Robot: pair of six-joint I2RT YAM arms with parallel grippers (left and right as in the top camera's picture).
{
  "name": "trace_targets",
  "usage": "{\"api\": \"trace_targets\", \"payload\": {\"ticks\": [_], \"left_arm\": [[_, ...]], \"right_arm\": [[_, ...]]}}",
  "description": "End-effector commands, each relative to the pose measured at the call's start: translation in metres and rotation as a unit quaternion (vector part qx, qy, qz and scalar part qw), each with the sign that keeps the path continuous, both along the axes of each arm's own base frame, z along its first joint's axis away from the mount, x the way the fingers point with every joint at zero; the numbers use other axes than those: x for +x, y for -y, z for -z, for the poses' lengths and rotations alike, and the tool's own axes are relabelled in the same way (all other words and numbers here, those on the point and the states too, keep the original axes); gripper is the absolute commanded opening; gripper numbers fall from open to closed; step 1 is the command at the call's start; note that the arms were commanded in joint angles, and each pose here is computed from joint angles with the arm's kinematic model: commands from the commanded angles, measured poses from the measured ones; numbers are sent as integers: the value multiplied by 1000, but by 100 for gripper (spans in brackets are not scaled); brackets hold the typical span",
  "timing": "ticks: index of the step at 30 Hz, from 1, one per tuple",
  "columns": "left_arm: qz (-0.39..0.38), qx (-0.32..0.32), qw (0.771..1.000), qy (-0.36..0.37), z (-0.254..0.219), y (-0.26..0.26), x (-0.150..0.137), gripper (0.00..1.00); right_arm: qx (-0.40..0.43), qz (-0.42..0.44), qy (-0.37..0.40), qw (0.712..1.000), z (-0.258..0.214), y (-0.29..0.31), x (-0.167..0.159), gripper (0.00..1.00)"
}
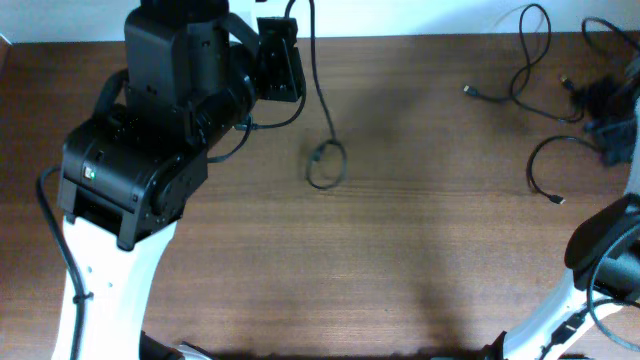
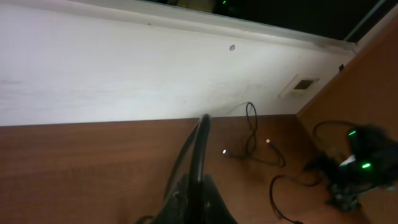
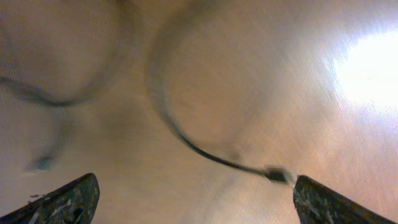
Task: Untangle cables
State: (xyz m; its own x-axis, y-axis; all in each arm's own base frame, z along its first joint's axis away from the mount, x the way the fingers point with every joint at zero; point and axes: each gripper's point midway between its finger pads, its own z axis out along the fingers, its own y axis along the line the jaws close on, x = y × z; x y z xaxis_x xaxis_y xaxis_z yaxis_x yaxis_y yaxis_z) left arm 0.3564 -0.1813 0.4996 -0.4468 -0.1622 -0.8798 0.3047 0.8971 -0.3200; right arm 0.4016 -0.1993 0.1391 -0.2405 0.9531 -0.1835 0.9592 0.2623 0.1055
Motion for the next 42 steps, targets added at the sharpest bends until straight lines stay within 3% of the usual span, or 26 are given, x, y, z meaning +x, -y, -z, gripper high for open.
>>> {"api": "trace_targets", "payload": {"ticks": [1, 4, 6, 8, 11, 13, 18, 20, 21, 22, 23, 24, 26, 28, 29, 30, 32, 35, 38, 42], "left_arm": [[6, 1, 1000, 13, -8, -1, -5, 0], [6, 2, 1000, 11, -7, -1, -6, 0], [6, 3, 1000, 10, -6, -1, -6, 0], [7, 6, 1000, 6, -4, -2, -7, 0], [14, 27, 999, 9, -1, -2, -8, 0], [10, 32, 999, 12, -1, -4, -7, 0], [-3, 36, 999, 14, -1, -8, -5, 0], [-3, 36, 999, 14, -1, -8, -5, 0], [-3, 36, 999, 14, -1, -8, -5, 0], [-3, 36, 999, 14, -1, -8, -5, 0], [-3, 36, 999, 14, -1, -8, -5, 0], [-3, 36, 999, 13, -1, -8, -5, 0], [-3, 36, 999, 13, -1, -8, -5, 0], [-3, 38, 999, 10, 1, -8, -5, 0], [-3, 39, 999, 7, 2, -9, -6, 0], [-2, 42, 999, 3, 4, -9, -6, 0], [-2, 43, 999, 1, 6, -10, -7, 0], [-6, 48, 999, -5, 9, -11, -8, 0], [-17, 52, 998, -3, 9, -15, -6, 0], [-22, 52, 998, 0, 7, -16, -5, 0]], "right_arm": [[52, 198, -47, 978, 65, -21, -33, 99], [78, 305, -77, 946, 103, -51, -51, 99], [95, 369, -73, 922, 111, -76, -46, 99], [93, 386, -57, 916, 112, -85, -36, 99], [21, 391, -39, 919, 112, -73, -36, 100], [-29, 397, -44, 916, 108, -54, -47, 100], [-61, 456, -78, 884, 106, -25, -83, 99], [-80, 457, -83, 882, 110, -19, -91, 76], [-80, 457, -84, 882, 117, -20, -94, 75], [-79, 456, -87, 882, 127, -23, -99, 19], [-73, 457, -91, 882, 135, -27, -103, 4], [-73, 455, -90, 883, 137, -26, -103, 4], [-83, 359, -59, 928, 119, -11, -75, 4], [-126, 120, -21, 985, 63, 22, -18, 4], [-160, 14, -8, 987, 33, 37, 5, 4], [-219, -86, -4, 972, -6, 57, 25, 4], [-339, -194, -25, 920, -67, 100, 43, 4], [-427, -212, -37, 878, -97, 167, 41, 4], [-440, -133, -49, 887, -98, 243, -12, 4], [-373, -124, -50, 918, -34, 290, -53, 4]]}}
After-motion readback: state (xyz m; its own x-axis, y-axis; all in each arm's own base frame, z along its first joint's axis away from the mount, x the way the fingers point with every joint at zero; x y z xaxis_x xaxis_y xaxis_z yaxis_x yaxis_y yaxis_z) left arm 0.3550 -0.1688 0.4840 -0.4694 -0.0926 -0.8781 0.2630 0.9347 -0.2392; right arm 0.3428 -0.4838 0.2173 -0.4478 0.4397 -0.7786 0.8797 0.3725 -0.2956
